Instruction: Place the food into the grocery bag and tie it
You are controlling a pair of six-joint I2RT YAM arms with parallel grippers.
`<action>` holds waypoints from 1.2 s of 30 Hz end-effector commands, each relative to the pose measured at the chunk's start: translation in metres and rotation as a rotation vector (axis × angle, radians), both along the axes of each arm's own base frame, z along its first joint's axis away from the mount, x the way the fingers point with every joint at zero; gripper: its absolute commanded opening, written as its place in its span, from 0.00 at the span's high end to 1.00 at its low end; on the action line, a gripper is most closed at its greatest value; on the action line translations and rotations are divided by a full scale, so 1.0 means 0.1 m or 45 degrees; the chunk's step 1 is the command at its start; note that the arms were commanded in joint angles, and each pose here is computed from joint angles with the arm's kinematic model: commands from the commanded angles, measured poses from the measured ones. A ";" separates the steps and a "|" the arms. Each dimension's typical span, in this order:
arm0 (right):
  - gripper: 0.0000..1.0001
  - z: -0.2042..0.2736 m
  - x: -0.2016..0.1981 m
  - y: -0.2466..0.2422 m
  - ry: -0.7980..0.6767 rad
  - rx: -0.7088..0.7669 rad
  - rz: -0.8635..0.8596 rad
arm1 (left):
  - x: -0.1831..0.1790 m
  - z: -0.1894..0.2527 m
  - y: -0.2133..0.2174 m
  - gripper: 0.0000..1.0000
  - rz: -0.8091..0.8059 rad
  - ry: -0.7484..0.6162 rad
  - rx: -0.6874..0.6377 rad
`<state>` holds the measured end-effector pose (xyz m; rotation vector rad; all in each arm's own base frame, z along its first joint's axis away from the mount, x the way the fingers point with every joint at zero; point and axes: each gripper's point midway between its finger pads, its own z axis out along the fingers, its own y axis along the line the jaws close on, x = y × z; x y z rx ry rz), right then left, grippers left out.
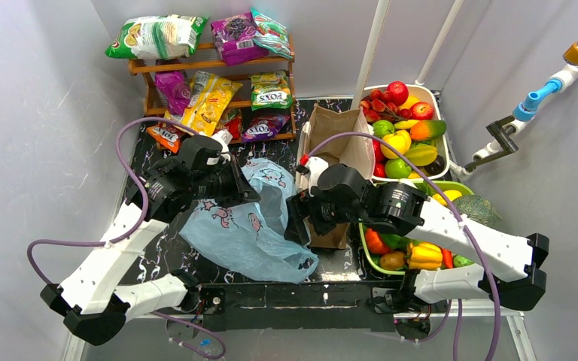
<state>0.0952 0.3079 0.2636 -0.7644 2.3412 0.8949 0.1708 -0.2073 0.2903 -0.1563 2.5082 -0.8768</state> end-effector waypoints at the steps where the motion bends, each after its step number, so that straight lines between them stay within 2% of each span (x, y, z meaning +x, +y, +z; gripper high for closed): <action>1: 0.10 0.28 0.10 0.18 -0.085 0.110 -0.012 | -0.04 0.00 0.03 1.00 0.007 0.003 -0.014; 6: 0.16 0.24 0.08 0.34 -0.075 0.082 0.019 | -0.05 0.02 0.05 1.00 0.010 -0.008 -0.019; 14: 0.43 0.22 0.02 0.51 -0.078 0.001 0.046 | -0.11 0.02 0.14 1.00 0.027 -0.017 -0.005; 16: 0.56 0.24 0.02 0.51 -0.086 -0.008 0.045 | -0.13 0.03 0.17 1.00 0.031 -0.026 -0.001; 19: 0.82 0.34 0.06 0.47 -0.115 -0.022 0.017 | -0.17 0.04 0.20 1.00 0.030 -0.023 0.006; 21: 0.92 0.42 0.12 0.40 -0.149 -0.046 -0.015 | -0.20 0.06 0.23 1.00 0.028 -0.025 0.006; 24: 0.98 0.65 0.23 0.30 -0.228 -0.060 -0.068 | -0.27 0.07 0.27 1.00 0.023 -0.017 0.003; 30: 0.99 1.20 0.42 0.15 -0.416 -0.014 -0.118 | -0.47 -0.03 0.32 1.00 -0.016 0.043 -0.007; 34: 0.99 1.33 0.42 0.16 -0.438 0.009 -0.098 | -0.54 -0.20 0.33 0.85 -0.028 0.101 0.005; 36: 0.99 1.32 0.36 0.20 -0.406 0.024 -0.058 | -0.54 -0.27 0.36 0.57 -0.011 0.120 0.031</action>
